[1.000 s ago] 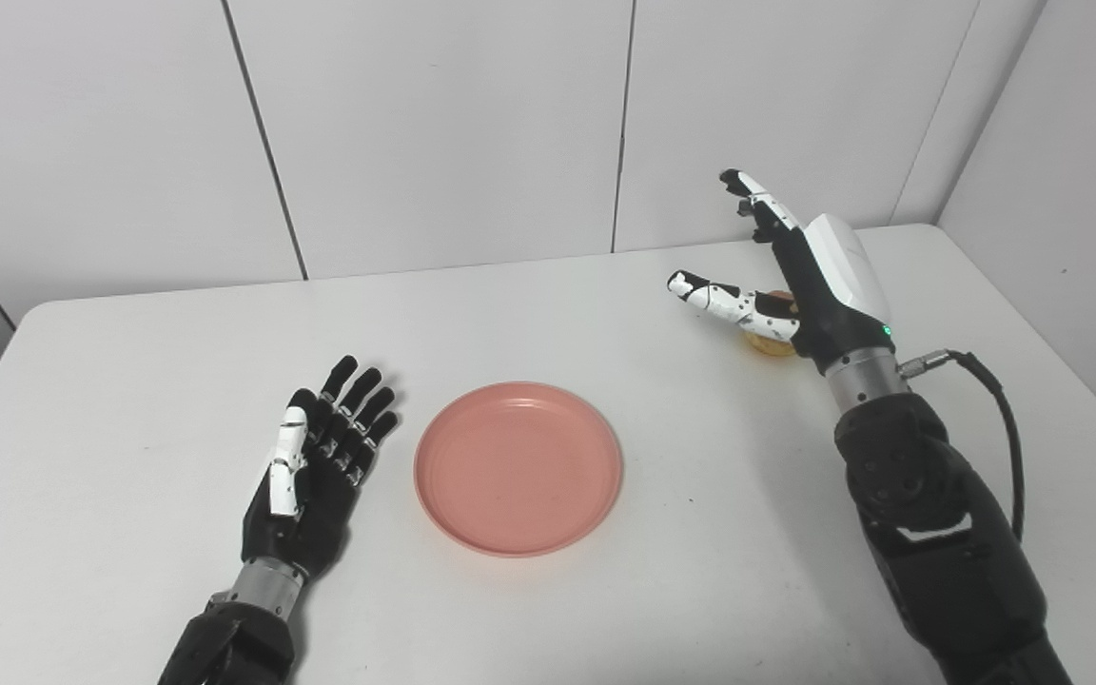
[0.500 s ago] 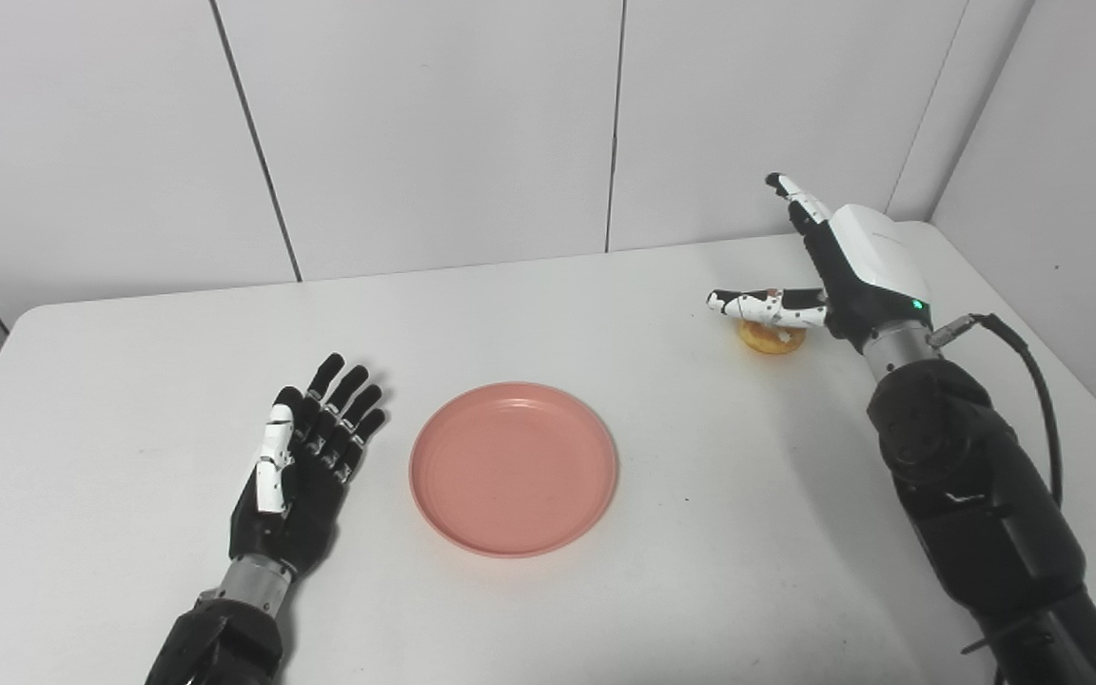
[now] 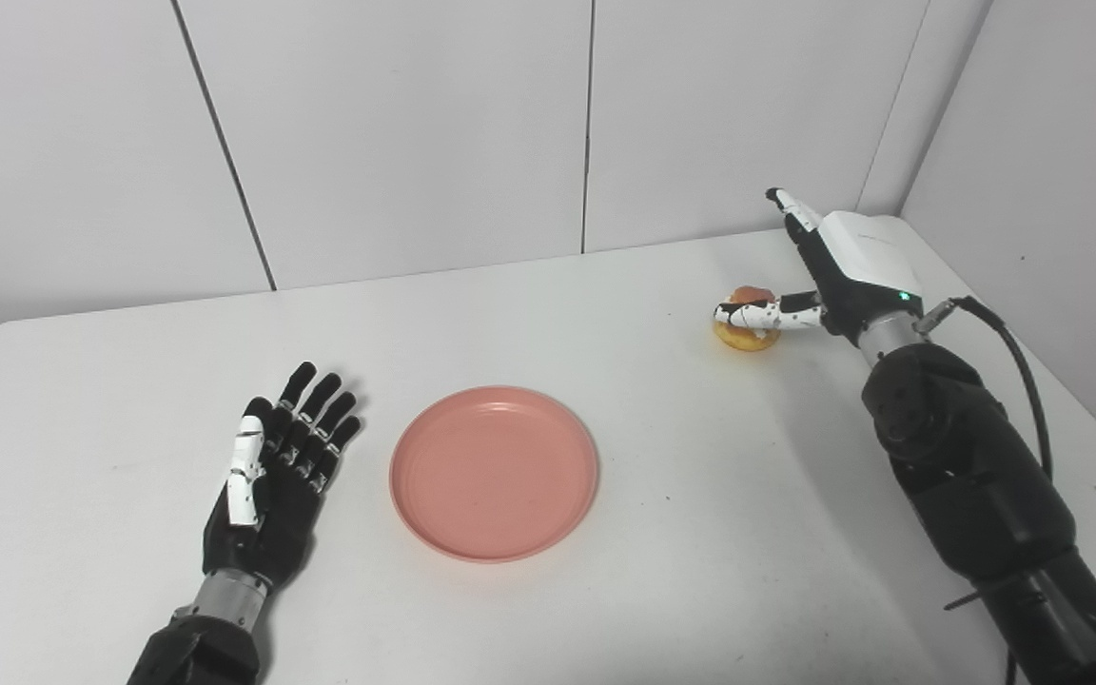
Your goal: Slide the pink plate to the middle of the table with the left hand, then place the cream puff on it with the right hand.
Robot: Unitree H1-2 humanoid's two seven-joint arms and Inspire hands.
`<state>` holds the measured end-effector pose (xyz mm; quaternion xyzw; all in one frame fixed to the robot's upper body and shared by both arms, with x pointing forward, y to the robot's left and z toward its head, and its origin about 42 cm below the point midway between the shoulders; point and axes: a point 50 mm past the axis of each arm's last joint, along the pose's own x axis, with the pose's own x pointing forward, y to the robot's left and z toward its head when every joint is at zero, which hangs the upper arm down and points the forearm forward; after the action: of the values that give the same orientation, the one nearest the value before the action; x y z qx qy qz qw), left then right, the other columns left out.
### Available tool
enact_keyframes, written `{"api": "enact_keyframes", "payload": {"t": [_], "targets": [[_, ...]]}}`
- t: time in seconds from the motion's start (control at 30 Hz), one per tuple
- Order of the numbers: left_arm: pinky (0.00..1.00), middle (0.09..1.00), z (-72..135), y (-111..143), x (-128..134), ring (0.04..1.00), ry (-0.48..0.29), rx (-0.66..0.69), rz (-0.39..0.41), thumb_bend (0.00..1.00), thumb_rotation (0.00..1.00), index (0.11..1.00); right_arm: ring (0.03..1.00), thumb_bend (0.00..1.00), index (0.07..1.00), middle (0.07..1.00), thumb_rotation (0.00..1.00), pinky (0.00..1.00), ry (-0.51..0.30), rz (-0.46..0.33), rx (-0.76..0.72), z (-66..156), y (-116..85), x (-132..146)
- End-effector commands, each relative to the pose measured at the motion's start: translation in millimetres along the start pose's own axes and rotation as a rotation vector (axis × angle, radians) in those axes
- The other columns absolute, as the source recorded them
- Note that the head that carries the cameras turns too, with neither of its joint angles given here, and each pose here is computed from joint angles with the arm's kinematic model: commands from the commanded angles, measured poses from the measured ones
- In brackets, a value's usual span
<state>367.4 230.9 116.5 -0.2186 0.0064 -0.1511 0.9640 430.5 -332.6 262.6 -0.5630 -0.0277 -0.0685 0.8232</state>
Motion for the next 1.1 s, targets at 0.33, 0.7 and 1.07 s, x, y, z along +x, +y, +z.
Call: {"api": "enact_keyframes", "payload": {"t": [0.33,0.7,1.07], "targets": [[1.00,0.985,-33,26,-28,0.980,0.171,-0.020,0.130,0.35,1.00,0.982,0.865,0.88,0.943,0.934,0.52,0.74,0.036,-0.040,0.002,-3,-10,29],[1.00,0.985,-32,25,-29,0.983,0.172,-0.013,0.119,0.36,1.00,0.982,0.862,0.87,0.944,0.931,0.49,0.73,0.067,0.013,0.043,-4,5,41],[1.00,0.979,-32,21,-31,0.979,0.173,-0.003,0.114,0.35,1.00,0.976,0.847,0.88,0.934,0.937,0.43,0.69,0.107,0.068,0.101,-2,19,54]]}}
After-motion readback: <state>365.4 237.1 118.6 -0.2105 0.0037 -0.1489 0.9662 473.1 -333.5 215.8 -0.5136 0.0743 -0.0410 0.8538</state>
